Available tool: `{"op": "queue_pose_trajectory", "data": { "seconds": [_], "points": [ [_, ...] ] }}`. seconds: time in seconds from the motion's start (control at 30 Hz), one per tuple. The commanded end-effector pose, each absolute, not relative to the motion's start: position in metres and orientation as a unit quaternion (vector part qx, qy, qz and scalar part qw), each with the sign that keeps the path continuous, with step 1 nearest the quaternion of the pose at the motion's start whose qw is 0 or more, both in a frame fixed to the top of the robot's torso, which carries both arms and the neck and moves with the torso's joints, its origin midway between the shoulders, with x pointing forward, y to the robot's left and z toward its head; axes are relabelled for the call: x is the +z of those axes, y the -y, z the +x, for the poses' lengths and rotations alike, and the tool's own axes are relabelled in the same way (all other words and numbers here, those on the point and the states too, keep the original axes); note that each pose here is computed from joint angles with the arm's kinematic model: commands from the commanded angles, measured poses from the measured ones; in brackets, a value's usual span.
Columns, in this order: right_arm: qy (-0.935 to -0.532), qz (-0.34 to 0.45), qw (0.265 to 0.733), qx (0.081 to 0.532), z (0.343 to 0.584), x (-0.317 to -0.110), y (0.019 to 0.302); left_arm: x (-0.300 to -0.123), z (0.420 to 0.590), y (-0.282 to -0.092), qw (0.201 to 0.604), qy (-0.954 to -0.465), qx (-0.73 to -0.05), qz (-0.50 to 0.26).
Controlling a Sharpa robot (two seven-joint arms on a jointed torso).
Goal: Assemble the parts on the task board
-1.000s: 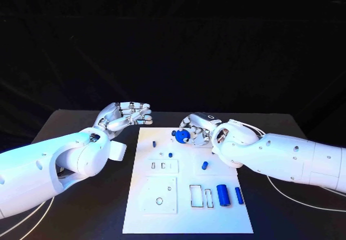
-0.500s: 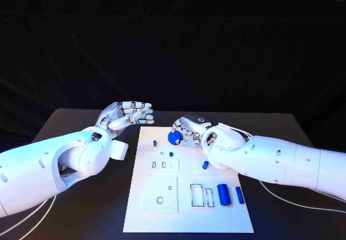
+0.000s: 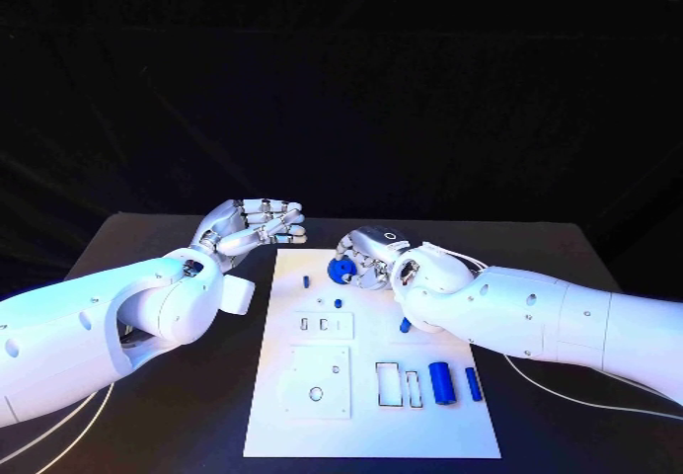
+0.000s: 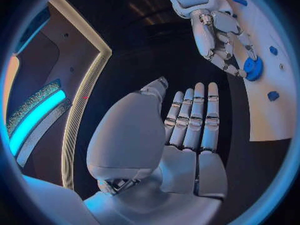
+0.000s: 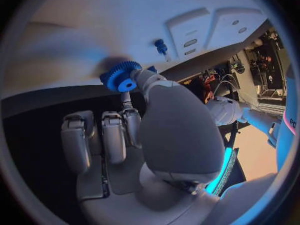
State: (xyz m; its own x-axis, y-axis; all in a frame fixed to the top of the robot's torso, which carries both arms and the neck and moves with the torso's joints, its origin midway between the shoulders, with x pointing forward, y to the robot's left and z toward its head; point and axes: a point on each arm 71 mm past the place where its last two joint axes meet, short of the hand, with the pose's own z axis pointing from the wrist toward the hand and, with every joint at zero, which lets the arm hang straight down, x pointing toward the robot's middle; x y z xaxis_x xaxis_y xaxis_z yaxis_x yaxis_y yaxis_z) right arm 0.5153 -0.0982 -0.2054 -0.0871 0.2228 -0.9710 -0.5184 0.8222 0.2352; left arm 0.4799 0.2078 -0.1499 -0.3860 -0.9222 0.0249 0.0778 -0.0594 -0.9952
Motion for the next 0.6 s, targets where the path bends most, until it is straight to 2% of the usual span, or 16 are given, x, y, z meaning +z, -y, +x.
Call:
{"op": "queue_pose_trajectory", "data": {
  "seconds": [0.03, 0.6],
  "points": [
    [-0.689, -0.119, 0.661, 0.273, 0.5151, -0.2104, 0.0965, -0.1478, 0.4797, -0.2053, 0.397, -0.555, -0.628, -0.375],
    [-0.702, -0.124, 0.645, 0.275, 0.5143, -0.2173, 0.0917, -0.1478, 0.4797, -0.2053, 0.396, -0.555, -0.627, -0.375]
  ]
}}
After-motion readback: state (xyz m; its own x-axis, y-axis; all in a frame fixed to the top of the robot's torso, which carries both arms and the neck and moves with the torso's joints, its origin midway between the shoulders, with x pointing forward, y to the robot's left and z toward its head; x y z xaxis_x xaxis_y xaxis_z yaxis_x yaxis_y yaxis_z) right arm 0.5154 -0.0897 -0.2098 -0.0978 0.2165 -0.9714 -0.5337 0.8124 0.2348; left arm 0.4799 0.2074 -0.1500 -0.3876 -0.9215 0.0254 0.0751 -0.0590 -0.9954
